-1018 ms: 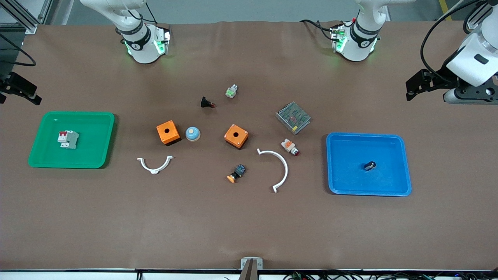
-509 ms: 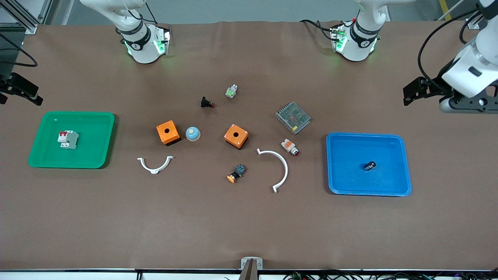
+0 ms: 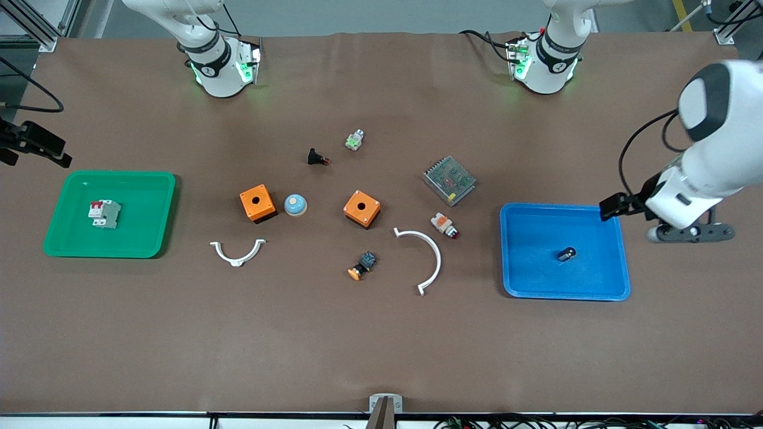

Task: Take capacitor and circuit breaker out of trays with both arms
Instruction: 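Reach the left gripper to the capacitor while the right gripper reaches the breaker, then grasp the black capacitor with the left gripper while the right gripper grasps the breaker, then lift the capacitor with the left gripper while the right gripper lifts the breaker, then lower the capacitor beside the metal box while the right gripper carries the breaker, then lower the breaker between the orange boxes while the left gripper withdraws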

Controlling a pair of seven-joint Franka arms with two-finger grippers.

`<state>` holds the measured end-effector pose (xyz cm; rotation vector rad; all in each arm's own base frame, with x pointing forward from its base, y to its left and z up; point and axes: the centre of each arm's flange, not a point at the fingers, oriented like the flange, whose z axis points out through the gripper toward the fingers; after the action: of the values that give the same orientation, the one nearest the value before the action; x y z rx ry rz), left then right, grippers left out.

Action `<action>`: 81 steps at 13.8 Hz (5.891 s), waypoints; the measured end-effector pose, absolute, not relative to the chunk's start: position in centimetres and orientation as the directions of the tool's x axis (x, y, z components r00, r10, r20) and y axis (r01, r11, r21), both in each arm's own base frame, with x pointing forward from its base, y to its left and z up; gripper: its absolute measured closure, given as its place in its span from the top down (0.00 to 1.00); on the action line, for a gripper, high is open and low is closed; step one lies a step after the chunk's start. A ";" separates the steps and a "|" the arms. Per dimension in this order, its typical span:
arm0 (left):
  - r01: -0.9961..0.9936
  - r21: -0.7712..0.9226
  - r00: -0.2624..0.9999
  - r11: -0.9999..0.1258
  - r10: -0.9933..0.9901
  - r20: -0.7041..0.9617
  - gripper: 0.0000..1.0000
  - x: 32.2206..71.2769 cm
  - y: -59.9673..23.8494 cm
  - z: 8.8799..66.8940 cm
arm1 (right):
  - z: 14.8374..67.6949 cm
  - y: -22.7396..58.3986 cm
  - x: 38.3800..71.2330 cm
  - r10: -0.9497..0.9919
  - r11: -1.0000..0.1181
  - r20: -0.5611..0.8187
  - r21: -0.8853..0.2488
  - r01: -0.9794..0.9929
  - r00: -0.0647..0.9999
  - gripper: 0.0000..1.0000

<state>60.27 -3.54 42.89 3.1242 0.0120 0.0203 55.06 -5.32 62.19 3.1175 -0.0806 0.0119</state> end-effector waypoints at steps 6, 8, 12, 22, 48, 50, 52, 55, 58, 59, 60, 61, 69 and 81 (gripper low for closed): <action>0.009 0.048 0.998 -0.999 0.012 0.054 1.00 59.9 -3.8 29.5 | 48.9 -13.1 59.3 -0.069 -0.998 -0.195 0.029 -0.064 0.978 1.00; 0.008 0.052 0.999 -0.999 0.010 0.043 0.97 59.4 -3.7 25.6 | 44.3 -17.8 60.0 -0.040 -0.999 -0.215 0.012 -0.038 0.976 1.00; 0.025 0.064 0.999 -0.998 0.027 0.037 0.79 59.5 -2.9 21.2 | 38.2 -23.3 59.7 0.012 -1.000 -0.239 -0.019 0.007 0.971 1.00; 0.029 0.069 0.998 -0.997 0.033 0.047 0.55 60.6 -2.7 20.6 | 26.3 -28.9 52.9 0.032 -0.999 -0.172 -0.025 0.028 0.985 0.99; 0.127 0.072 0.991 -0.989 0.123 -0.047 0.34 55.2 -26.4 29.3 | 22.5 -28.7 49.9 0.015 -1.000 -0.156 -0.023 0.012 0.988 0.40; 0.155 0.066 0.986 -0.986 0.151 -0.063 0.34 53.8 -29.2 27.9 | 22.5 -28.5 50.0 0.018 -1.000 -0.157 -0.025 0.014 0.987 0.40; 0.176 0.036 0.983 -0.984 0.174 -0.050 0.34 53.0 -30.8 26.6 | 23.1 -28.0 50.4 0.028 -0.999 -0.159 -0.029 0.023 0.987 0.40; 0.231 0.010 0.972 -0.973 0.231 -0.031 0.34 52.1 -33.3 25.5 | 27.5 -26.0 51.7 0.066 -0.997 -0.180 -0.045 0.058 0.982 0.40; 0.284 0.011 0.958 -0.959 0.283 -0.043 0.34 50.1 -38.2 24.2 | 34.0 -21.7 53.2 0.080 -0.996 -0.213 -0.060 0.069 0.974 0.40; 0.297 0.007 0.954 -0.955 0.297 -0.051 0.34 49.3 -39.7 23.6 | 36.0 -19.7 53.9 0.058 -0.997 -0.230 -0.056 0.046 0.971 0.40; 0.309 0.002 0.950 -0.951 0.308 -0.059 0.34 48.5 -40.9 22.9 | 37.8 -17.8 54.6 0.043 -0.998 -0.247 -0.051 0.031 0.968 0.40; 0.317 -0.004 0.946 -0.948 0.317 -0.065 0.34 47.9 -41.8 22.2 | 39.2 -15.8 55.2 0.033 -0.999 -0.263 -0.048 0.022 0.964 0.40; 0.375 0.009 0.924 -0.927 0.373 -0.080 0.40 46.1 -44.1 19.0 | 41.8 7.0 57.2 -0.042 -0.997 -0.267 -0.055 -0.059 0.963 0.40; 0.397 -0.014 0.912 -0.918 0.393 0.113 1.00 62.3 -31.9 41.7 | 33.3 30.8 52.3 -0.213 -0.974 -0.225 -0.032 -0.226 0.951 0.40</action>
<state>62.27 -31.91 41.66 3.1076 0.6429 0.1721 52.27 30.81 33.29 3.1594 -0.3561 -0.3542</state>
